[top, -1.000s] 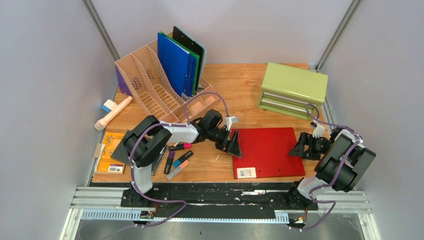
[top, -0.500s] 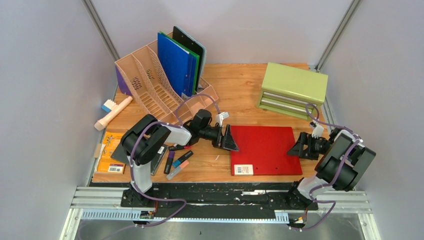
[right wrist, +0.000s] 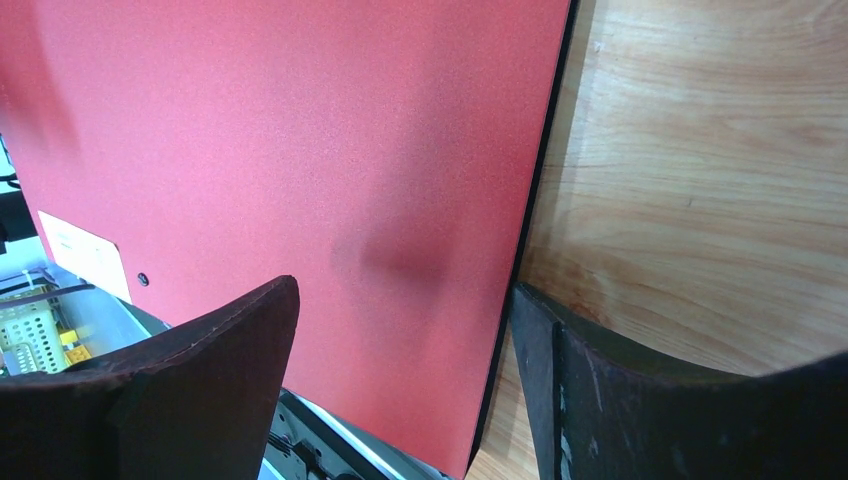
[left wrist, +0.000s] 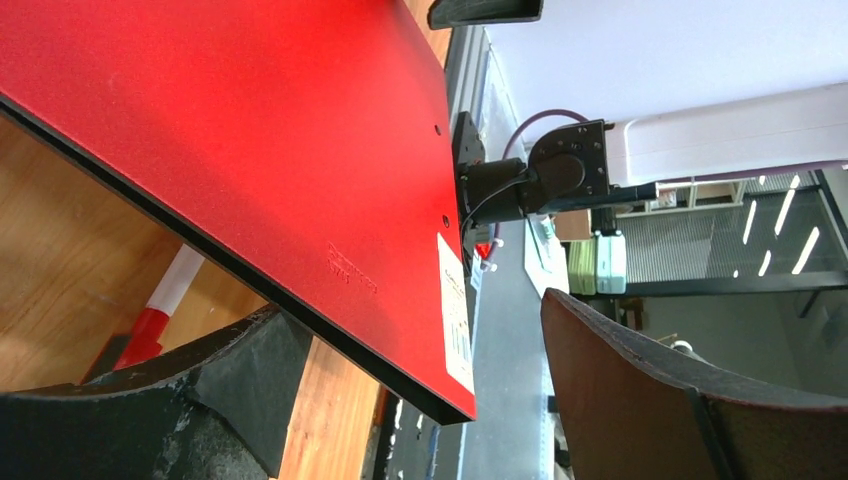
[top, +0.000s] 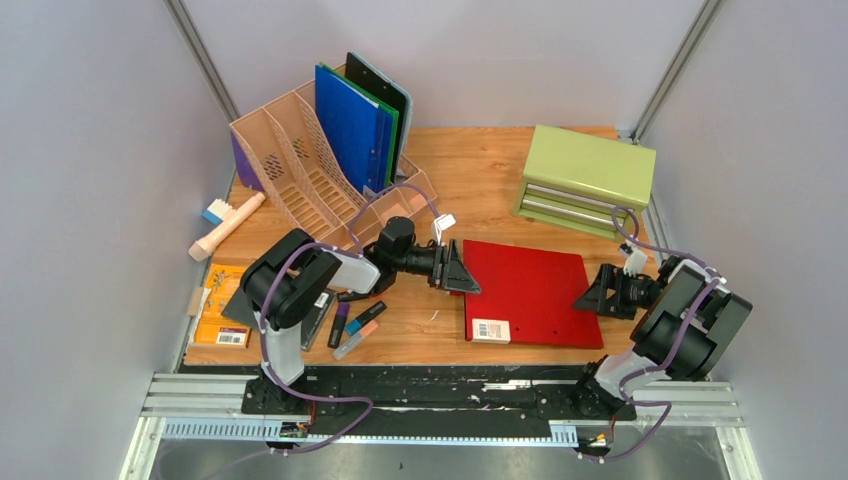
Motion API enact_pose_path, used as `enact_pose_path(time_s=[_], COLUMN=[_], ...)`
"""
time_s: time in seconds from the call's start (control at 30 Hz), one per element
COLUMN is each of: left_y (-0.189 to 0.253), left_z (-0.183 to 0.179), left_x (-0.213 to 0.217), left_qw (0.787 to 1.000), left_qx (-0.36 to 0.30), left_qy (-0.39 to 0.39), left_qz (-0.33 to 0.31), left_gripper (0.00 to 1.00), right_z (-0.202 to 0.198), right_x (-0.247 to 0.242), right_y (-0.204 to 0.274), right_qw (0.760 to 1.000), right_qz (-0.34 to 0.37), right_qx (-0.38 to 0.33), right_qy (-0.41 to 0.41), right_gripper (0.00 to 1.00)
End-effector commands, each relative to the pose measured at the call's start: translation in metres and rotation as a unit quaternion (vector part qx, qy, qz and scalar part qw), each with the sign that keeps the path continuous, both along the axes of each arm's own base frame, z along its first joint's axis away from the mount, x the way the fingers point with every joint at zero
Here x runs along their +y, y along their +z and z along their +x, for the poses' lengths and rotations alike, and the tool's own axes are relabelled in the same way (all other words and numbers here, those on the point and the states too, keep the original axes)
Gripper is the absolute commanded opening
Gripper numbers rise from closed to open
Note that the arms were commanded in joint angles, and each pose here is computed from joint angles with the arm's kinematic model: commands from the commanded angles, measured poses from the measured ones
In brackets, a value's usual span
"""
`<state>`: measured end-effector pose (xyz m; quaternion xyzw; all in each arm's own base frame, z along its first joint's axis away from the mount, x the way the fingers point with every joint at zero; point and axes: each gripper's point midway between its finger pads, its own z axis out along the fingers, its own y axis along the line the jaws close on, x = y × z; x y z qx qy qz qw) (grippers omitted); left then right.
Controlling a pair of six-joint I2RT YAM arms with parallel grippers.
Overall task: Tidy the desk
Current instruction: Pick up the folder from the corner of the board.
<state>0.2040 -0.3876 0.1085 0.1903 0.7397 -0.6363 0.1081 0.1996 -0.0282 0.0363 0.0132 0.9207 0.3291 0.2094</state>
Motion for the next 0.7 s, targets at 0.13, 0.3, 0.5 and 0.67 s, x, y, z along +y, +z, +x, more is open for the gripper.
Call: enact_pose_path(time_s=[0.13,0.3,0.5,0.67], left_y=[0.004,0.005,0.013,0.017], left_z=[0.015,0.025,0.034,0.035], left_x=[-0.001,-0.003,-0.011,-0.016], left_qw=[0.999,0.998,0.998,0.999], left_qx=[-0.033,-0.046,-0.047,-0.03], left_qy=[0.005,0.015,0.021,0.021], left_qz=[0.026,0.042,0.031,0.015], left_gripper=[0.84,0.75,0.61,0.55], right_z=[-0.003,-0.003,-0.003,-0.003], right_x=[0.005,0.007,0.007,0.008], right_y=[-0.012,-0.011,-0.009,-0.008], right_qw=[1.0,1.0,1.0,1.0], right_qz=[0.002,0.006,0.005,0.005], right_qx=[-0.002,-0.002,-0.009,-0.012], right_qy=[0.017,0.021,0.023,0.026], right_gripper=[0.78,0.78,0.78,0.78])
